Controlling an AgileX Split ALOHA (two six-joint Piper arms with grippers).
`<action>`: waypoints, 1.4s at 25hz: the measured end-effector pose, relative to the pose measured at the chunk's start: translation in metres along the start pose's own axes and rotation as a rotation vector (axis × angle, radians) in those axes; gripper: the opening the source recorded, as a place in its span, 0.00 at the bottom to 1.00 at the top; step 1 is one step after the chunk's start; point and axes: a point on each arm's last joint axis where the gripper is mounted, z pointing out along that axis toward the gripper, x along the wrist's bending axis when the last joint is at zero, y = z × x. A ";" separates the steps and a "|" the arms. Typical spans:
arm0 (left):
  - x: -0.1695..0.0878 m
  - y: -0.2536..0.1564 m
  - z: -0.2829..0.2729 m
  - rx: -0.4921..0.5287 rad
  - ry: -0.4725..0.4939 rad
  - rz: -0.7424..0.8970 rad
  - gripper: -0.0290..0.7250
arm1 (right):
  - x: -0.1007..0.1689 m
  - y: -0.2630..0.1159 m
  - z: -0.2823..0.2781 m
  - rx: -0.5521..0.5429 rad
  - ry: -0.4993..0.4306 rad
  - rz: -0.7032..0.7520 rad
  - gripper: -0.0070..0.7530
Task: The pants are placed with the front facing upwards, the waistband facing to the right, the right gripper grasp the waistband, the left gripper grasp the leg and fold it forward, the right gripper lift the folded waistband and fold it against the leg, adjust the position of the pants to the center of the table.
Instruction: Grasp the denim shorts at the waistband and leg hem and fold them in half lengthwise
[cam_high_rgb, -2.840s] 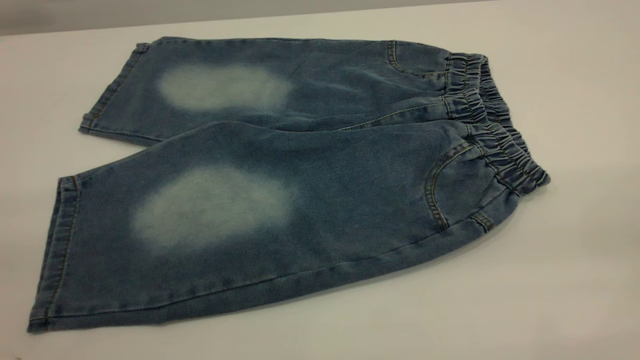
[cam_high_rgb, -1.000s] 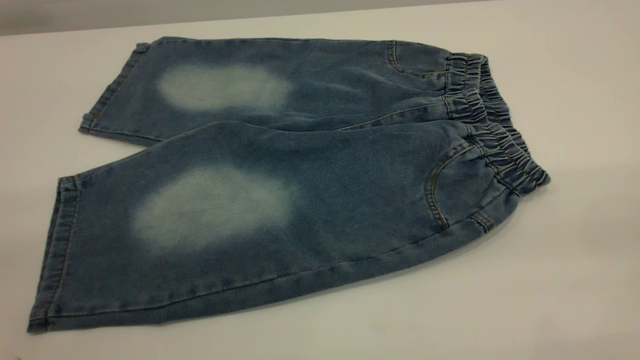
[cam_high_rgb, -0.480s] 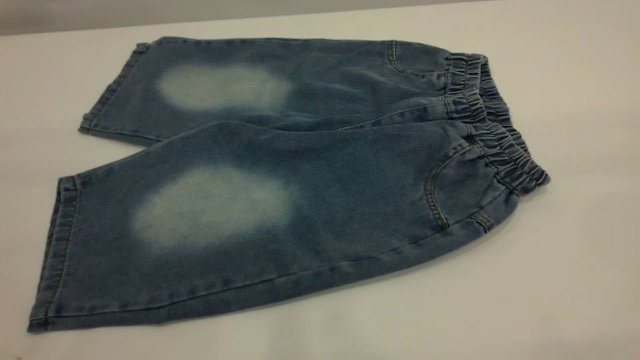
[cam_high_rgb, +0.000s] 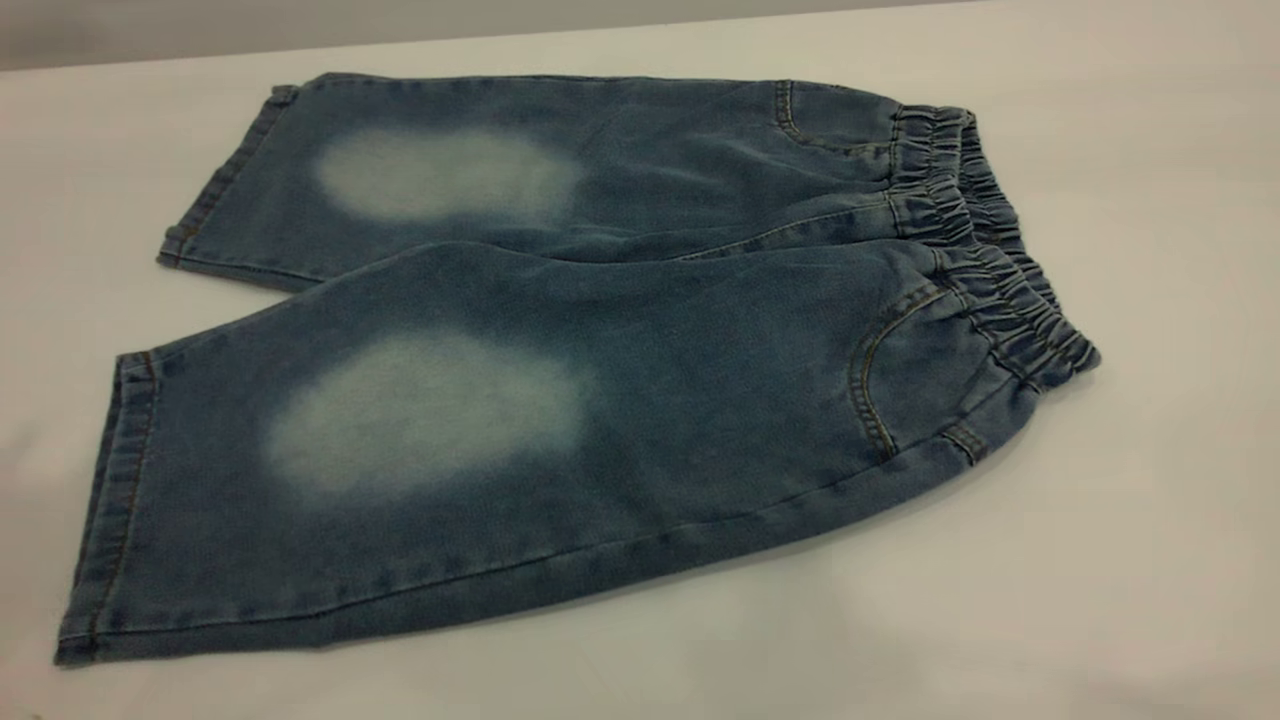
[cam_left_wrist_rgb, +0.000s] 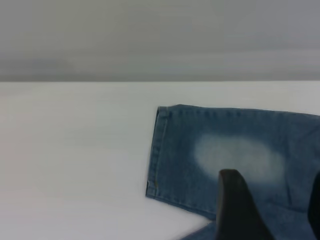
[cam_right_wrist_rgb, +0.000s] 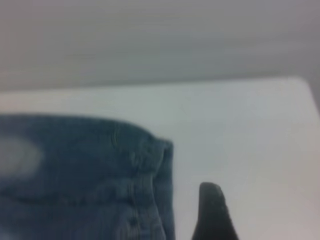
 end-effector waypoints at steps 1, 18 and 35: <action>0.001 0.004 0.011 0.007 0.002 -0.002 0.47 | 0.000 0.001 0.010 0.020 -0.002 0.001 0.53; 0.009 0.005 0.142 0.034 0.010 0.028 0.47 | 0.007 -0.016 0.135 0.349 0.044 0.143 0.53; 0.009 0.004 0.142 0.047 0.009 0.063 0.47 | -0.027 -0.053 0.213 0.591 0.310 0.346 0.53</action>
